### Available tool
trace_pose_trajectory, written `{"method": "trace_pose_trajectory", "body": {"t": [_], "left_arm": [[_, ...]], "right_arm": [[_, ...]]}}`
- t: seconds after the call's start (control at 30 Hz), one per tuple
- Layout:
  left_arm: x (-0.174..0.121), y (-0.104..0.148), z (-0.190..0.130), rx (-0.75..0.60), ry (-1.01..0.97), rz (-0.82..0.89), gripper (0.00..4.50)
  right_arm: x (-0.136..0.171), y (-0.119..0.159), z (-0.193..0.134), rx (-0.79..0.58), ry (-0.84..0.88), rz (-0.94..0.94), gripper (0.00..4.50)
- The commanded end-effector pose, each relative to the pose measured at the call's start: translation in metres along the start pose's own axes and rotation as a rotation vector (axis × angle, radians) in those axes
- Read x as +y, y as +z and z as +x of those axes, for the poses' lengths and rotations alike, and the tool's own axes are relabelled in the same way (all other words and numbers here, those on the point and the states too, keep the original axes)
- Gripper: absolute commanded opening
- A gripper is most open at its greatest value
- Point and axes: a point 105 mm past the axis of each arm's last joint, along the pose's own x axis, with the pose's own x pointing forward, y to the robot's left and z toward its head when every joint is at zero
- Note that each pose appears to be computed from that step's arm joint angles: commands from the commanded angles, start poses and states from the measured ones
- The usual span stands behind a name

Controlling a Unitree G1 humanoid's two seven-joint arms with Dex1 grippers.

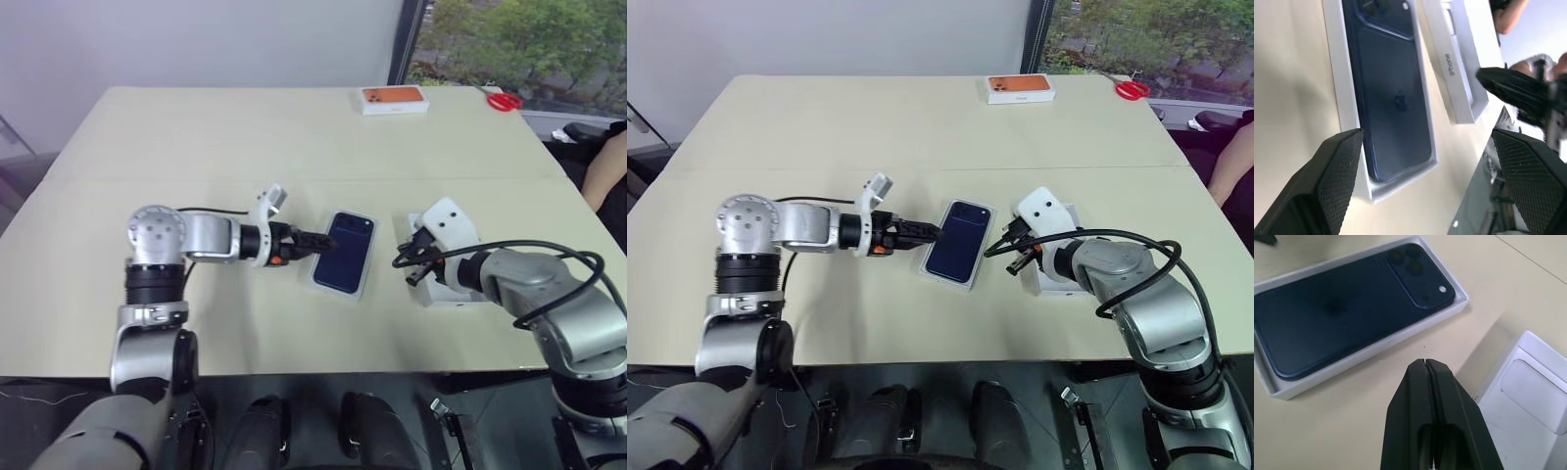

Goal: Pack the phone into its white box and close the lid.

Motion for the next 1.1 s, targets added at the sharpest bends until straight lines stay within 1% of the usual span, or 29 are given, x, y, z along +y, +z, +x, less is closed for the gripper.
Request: {"method": "trace_pose_trajectory", "body": {"t": [0.03, 0.1, 0.2, 0.23, 0.3, 0.33, 0.43, 0.47, 0.53, 0.63, 0.77, 1.0, 1.1], "left_arm": [[-0.017, 0.019, -0.018, -0.044, -0.031, 0.095, 4.41], [-0.010, 0.027, -0.023, -0.082, 0.042, 0.125, 4.41], [0.010, 0.031, -0.024, -0.122, 0.186, 0.215, 4.41], [0.019, 0.031, -0.024, -0.141, 0.252, 0.269, 4.19], [0.031, 0.033, -0.024, -0.188, 0.335, 0.420, 3.56], [0.034, 0.032, -0.022, -0.193, 0.354, 0.486, 3.12], [0.041, 0.024, -0.017, -0.170, 0.366, 0.591, 1.58], [0.043, 0.024, -0.015, -0.178, 0.385, 0.666, 1.08], [0.047, 0.014, -0.006, -0.129, 0.387, 0.774, 0.04], [0.046, 0.005, 0.002, -0.089, 0.348, 0.834, 0.04], [0.038, -0.015, 0.021, 0.021, 0.244, 0.899, 0.04], [0.025, -0.037, 0.037, 0.150, 0.113, 0.929, 0.04], [0.019, -0.040, 0.042, 0.157, 0.069, 0.923, 0.04]], "right_arm": [[-0.004, 0.011, -0.003, -0.037, -0.017, -0.029, 0.00], [-0.004, 0.011, -0.002, -0.038, -0.017, -0.031, 0.00], [-0.003, 0.012, 0.000, -0.039, -0.015, -0.031, 0.00], [-0.003, 0.012, 0.001, -0.038, -0.016, -0.028, 0.00], [-0.003, 0.011, 0.003, -0.032, -0.021, -0.017, 0.00], [-0.003, 0.010, 0.004, -0.030, -0.023, -0.009, 0.00], [-0.003, 0.008, 0.006, -0.021, -0.030, 0.013, 0.00], [-0.001, 0.006, 0.008, -0.015, -0.028, 0.019, 0.00], [0.004, 0.002, 0.011, 0.001, -0.016, 0.034, 0.00], [0.011, 0.000, 0.015, 0.014, 0.000, 0.041, 0.00], [0.033, -0.011, 0.028, 0.076, 0.040, 0.027, 0.00], [0.051, -0.010, 0.035, 0.083, 0.102, 0.041, 0.00], [0.052, -0.010, 0.035, 0.084, 0.108, 0.041, 0.00]]}}
